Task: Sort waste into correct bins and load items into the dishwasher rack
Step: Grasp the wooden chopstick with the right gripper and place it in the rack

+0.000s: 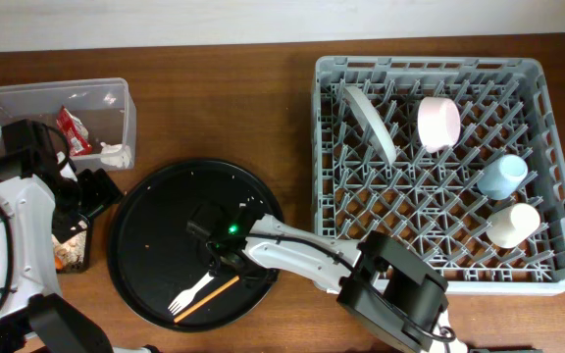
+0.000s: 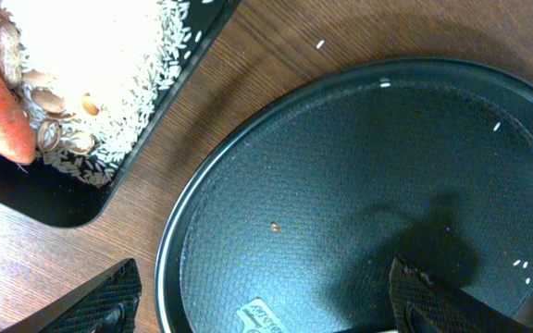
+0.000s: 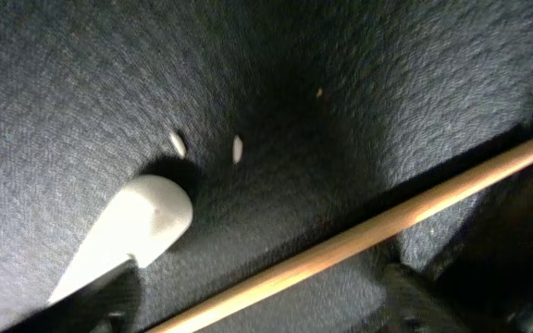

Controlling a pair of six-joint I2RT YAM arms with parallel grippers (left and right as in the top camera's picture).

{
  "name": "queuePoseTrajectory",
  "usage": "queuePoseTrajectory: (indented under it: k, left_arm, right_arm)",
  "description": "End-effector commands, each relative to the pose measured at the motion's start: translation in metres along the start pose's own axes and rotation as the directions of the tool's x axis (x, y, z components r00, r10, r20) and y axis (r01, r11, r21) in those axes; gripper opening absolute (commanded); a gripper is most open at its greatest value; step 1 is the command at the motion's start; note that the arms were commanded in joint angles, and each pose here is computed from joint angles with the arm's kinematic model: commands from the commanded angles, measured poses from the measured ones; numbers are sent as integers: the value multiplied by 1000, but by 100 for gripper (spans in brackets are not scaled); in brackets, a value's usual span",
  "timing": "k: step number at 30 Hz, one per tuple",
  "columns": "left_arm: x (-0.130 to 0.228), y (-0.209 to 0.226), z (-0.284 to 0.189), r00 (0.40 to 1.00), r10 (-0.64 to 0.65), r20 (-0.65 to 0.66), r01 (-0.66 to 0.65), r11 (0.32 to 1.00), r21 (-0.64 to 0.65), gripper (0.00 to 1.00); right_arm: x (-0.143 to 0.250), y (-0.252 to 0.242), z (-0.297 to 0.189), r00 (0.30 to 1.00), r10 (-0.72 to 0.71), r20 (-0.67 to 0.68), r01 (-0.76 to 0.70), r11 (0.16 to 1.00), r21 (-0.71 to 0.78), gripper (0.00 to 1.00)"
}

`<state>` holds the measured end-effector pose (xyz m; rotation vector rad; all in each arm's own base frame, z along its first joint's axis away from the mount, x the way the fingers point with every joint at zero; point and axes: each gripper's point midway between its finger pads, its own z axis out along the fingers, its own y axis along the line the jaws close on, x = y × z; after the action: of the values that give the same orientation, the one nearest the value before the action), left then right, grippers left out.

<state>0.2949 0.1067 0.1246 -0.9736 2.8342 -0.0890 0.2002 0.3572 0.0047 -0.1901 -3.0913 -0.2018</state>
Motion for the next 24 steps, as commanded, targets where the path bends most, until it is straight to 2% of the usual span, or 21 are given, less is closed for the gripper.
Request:
queuePoseTrajectory:
  k: [1, 3, 4, 8, 14, 19, 21, 22, 24]
  left_arm:
    - [1, 3, 2, 1000, 10, -1, -10, 1000, -12, 85]
    - [0, 2, 2, 1000, 11, 3, -11, 1000, -10, 85]
    - [0, 2, 2, 1000, 11, 3, -11, 1000, -11, 85]
    - [0, 2, 2, 1000, 11, 3, -11, 1000, -11, 85]
    - [-1, 2, 2, 1000, 11, 6, -11, 1000, -10, 85]
    - [-1, 2, 2, 1000, 11, 6, -11, 1000, -10, 85]
    - [-1, 2, 2, 1000, 11, 6, -11, 1000, -10, 85]
    - [-1, 2, 2, 1000, 11, 6, -11, 1000, -10, 85]
    - [-1, 2, 2, 1000, 11, 6, -11, 1000, -10, 85]
  right_arm:
    - [-9, -16, 19, 998, 8, 58, -13, 997, 82, 61]
    - [-11, -18, 19, 998, 12, 62, -18, 996, 87, 46]
    - [-14, -19, 19, 998, 17, 62, -23, 996, 87, 33]
    - [-28, -27, 15, 997, 54, 57, -59, 994, 90, 17]
    - [-68, -12, -19, 993, -23, 112, 22, 1000, 7, 15]
    - [-89, -26, -24, 986, -123, 115, 122, 992, 22, 13]
    - [-81, -30, -24, 993, -106, 48, 106, 994, 1, 15]
    - [-67, -21, -24, 993, -112, -25, 111, 992, -60, 17]
    - [-53, -8, -25, 984, -155, -84, 144, 981, -132, 18]
